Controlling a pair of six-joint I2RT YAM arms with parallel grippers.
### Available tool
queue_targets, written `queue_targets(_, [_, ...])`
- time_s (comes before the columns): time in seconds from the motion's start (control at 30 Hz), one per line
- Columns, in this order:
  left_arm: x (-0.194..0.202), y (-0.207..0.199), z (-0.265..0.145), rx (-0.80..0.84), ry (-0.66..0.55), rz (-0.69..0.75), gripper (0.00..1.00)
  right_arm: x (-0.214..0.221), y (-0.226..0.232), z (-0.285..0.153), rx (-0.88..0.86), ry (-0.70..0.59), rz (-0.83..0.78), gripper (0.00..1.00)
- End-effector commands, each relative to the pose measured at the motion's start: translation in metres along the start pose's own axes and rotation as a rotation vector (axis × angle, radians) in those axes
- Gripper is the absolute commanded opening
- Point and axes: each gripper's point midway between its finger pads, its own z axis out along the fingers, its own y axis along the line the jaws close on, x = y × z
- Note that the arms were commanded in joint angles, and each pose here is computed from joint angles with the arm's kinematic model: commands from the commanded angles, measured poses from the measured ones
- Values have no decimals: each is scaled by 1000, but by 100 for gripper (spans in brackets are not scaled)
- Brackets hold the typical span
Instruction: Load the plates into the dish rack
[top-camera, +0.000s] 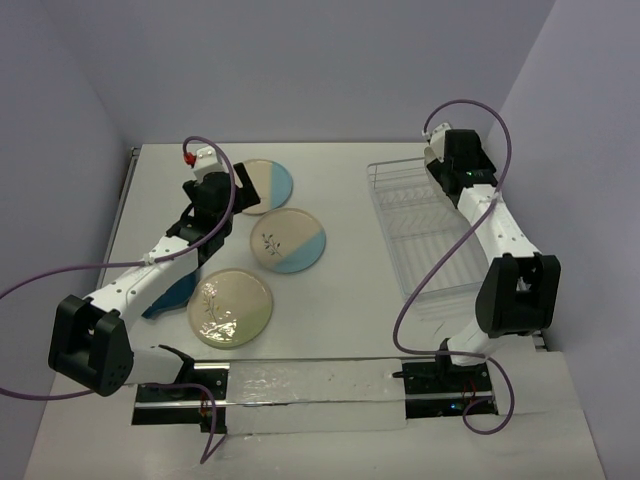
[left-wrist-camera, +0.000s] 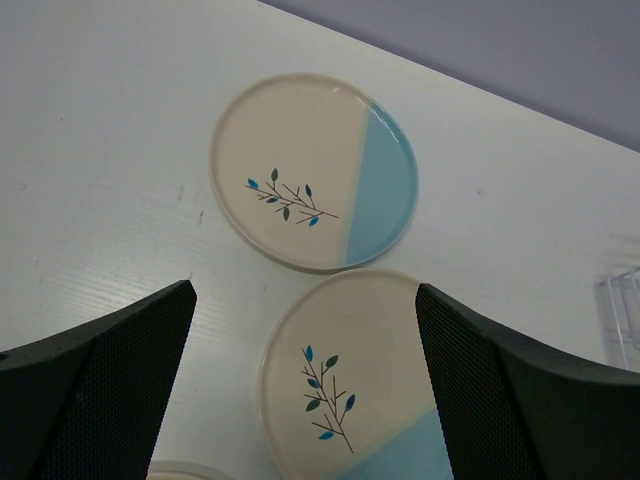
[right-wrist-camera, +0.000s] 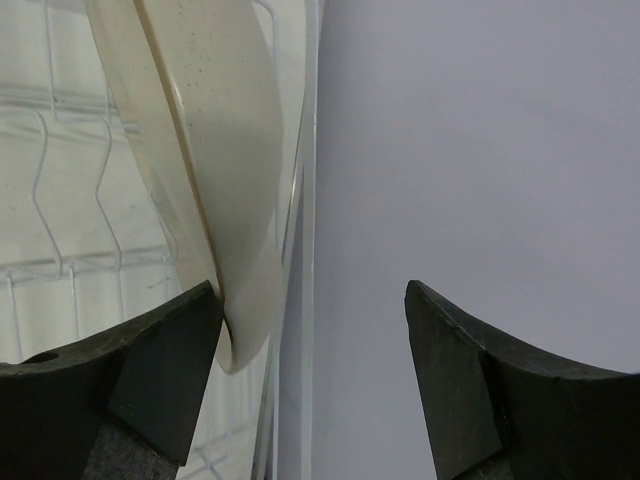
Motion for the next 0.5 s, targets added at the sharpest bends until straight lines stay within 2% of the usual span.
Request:
queue_targets(0.0, [-21, -12, -1, 37, -34, -14, 99, -32, -24, -22, 6, -134, 123, 79])
queue_targets(0.23, [-22, -14, -2, 50, -35, -16, 99, -62, 0, -4, -117, -207, 164, 73])
queue_targets(0.47, [-23, -15, -2, 56, -32, -7, 99, -81, 16, 5, -205, -264, 155, 72])
